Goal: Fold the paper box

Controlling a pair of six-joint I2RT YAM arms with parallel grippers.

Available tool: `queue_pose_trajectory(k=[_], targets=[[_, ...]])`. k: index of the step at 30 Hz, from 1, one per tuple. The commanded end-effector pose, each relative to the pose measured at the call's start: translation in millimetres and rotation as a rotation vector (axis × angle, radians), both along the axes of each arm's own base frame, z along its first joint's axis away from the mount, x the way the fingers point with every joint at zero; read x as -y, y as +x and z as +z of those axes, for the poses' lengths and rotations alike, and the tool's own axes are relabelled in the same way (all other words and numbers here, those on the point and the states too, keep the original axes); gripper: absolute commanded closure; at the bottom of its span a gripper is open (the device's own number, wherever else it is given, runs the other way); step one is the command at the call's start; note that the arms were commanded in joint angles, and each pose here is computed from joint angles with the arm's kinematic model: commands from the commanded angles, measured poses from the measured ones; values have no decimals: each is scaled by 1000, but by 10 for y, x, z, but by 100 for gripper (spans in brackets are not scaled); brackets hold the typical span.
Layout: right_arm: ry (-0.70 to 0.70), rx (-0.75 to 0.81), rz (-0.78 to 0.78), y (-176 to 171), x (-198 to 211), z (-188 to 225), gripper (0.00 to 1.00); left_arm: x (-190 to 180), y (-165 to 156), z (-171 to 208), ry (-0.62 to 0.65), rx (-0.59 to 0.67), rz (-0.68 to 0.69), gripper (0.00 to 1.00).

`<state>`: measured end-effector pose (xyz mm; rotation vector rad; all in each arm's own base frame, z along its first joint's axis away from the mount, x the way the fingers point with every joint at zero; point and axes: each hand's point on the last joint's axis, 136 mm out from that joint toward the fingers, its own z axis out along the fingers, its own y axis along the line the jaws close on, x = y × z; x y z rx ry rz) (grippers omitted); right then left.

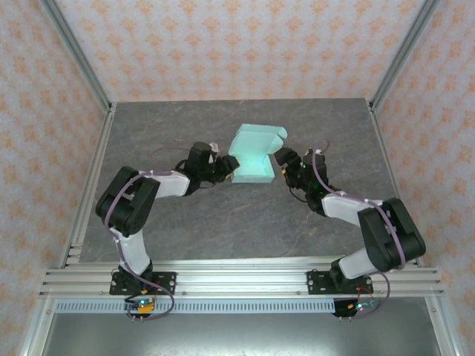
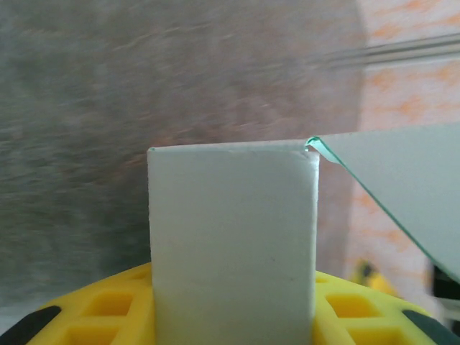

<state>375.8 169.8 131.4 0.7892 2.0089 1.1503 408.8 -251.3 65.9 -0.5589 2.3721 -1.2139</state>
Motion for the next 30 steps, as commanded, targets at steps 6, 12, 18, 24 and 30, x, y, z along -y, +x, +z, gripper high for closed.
queue_pose_trajectory(k=[6,12,18,24,30], targets=[[-572,220,234,-174,179,127,22,-58,-3,-244,124,49,-147,37],[-674,319,416,77,71,429,17,-262,-166,87,265,120,-222,13],[-826,272,708,251,-86,373,18,-525,-319,399,380,178,-220,11],[-852,174,792,451,-97,223,23,-675,-175,825,515,254,-224,11],[-764,138,831,601,-253,160,38,-582,82,784,554,238,-271,21]])
